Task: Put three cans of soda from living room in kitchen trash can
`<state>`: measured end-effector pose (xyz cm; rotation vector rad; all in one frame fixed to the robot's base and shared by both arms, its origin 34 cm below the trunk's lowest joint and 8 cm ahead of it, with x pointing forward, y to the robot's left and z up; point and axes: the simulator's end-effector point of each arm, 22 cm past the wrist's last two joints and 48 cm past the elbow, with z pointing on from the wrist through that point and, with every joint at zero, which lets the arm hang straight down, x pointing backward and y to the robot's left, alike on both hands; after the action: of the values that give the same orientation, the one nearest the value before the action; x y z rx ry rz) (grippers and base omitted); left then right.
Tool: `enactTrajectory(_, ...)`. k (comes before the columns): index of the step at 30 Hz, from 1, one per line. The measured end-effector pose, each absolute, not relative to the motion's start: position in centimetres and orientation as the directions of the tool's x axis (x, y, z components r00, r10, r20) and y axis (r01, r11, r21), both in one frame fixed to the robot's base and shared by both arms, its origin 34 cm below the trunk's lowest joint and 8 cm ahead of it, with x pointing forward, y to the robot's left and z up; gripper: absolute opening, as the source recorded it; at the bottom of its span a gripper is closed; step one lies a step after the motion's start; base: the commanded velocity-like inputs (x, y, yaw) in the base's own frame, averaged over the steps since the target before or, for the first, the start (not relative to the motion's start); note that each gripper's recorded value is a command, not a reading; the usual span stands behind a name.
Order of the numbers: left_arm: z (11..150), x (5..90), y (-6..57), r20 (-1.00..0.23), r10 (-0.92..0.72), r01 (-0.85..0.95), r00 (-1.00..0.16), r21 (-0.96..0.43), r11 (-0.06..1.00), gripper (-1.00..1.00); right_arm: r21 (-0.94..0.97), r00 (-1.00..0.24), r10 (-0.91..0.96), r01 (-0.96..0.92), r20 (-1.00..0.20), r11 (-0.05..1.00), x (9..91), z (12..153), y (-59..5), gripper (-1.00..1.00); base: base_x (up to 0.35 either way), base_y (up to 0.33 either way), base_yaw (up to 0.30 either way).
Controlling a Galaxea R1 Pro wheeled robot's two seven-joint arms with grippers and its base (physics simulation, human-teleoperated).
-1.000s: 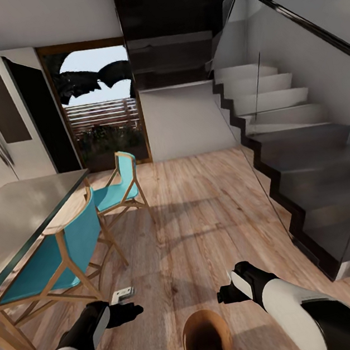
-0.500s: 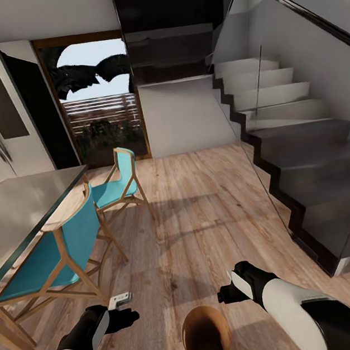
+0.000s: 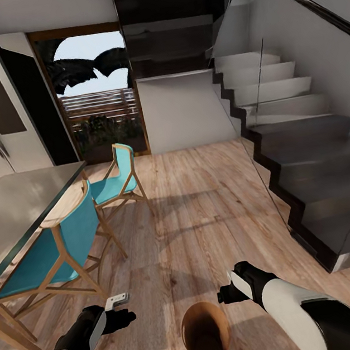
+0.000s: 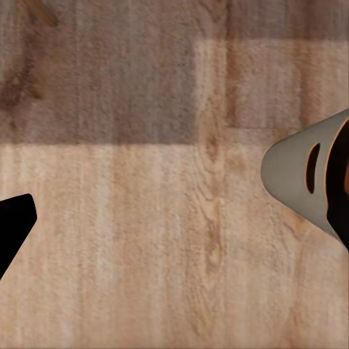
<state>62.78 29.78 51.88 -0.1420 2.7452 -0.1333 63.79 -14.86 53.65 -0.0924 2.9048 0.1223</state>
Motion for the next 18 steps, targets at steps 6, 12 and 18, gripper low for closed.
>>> enactTrajectory(6, 51.0, 62.5, 29.8, -0.365, -0.117, -0.082, -0.924, -0.112, 0.990, 1.00, 0.077, -0.973, -0.053, -0.072, -0.224, 0.994, 63.5, 52.8, -14.8, 1.00, 0.000, 0.000, 0.000)
enactTrajectory(12, 49.4, 62.1, 29.7, -0.356, -0.116, -0.081, -0.927, -0.111, 0.990, 1.00, 0.079, -0.975, -0.053, -0.072, -0.214, 0.994, 63.2, 51.1, -14.8, 1.00, 0.000, 0.000, 0.000)
enactTrajectory(18, 47.7, 61.8, 29.7, -0.348, -0.116, -0.082, -0.930, -0.112, 0.990, 1.00, 0.080, -0.977, -0.054, -0.071, -0.205, 0.994, 62.8, 49.5, -14.7, 1.00, 0.000, 0.000, 0.000)
